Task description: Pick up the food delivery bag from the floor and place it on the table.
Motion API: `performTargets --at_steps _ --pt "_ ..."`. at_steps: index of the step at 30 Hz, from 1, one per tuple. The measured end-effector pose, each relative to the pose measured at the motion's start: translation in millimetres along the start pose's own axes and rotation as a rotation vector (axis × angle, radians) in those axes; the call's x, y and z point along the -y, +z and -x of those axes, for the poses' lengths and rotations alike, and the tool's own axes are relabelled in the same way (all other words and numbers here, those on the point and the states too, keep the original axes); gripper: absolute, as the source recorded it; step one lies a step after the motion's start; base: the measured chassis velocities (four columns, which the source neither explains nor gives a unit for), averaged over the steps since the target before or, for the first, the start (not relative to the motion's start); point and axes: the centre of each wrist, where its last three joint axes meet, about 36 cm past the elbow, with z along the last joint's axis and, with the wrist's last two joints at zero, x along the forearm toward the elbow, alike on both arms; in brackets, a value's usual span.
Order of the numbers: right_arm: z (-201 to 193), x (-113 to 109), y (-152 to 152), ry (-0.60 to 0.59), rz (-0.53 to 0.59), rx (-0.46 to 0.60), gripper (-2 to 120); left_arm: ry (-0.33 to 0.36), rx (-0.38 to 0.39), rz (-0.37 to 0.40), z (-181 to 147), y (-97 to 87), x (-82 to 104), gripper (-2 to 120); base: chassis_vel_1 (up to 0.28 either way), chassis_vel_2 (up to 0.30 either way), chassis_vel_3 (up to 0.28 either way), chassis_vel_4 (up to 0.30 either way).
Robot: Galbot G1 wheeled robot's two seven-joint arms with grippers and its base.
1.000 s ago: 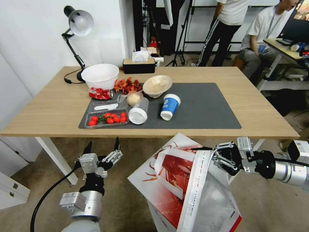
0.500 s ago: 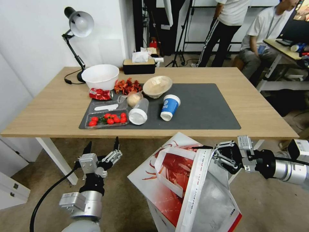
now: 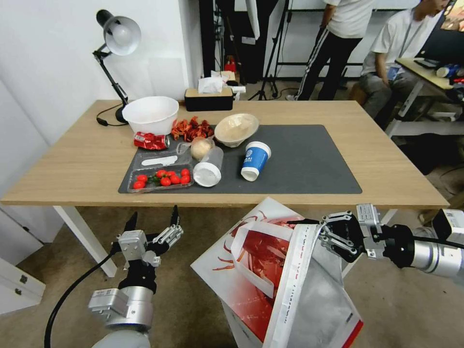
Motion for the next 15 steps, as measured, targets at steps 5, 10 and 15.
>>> performTargets --at_steps 5,10,15 --pt "0.1 0.2 -9.0 -0.006 -0.010 0.004 0 -0.001 0.003 -0.001 0.0 -0.8 0.0 100 0.000 0.000 0.000 0.000" --pt "1.0 -0.2 -16.4 -0.002 -0.017 0.014 0 -0.003 0.007 -0.002 -0.1 -1.1 0.2 100 0.000 0.000 0.000 0.000" --pt "-2.1 2.2 -31.6 0.013 -0.023 0.035 0 -0.005 0.010 -0.002 -0.1 -1.1 0.1 100 0.000 0.000 0.000 0.000"
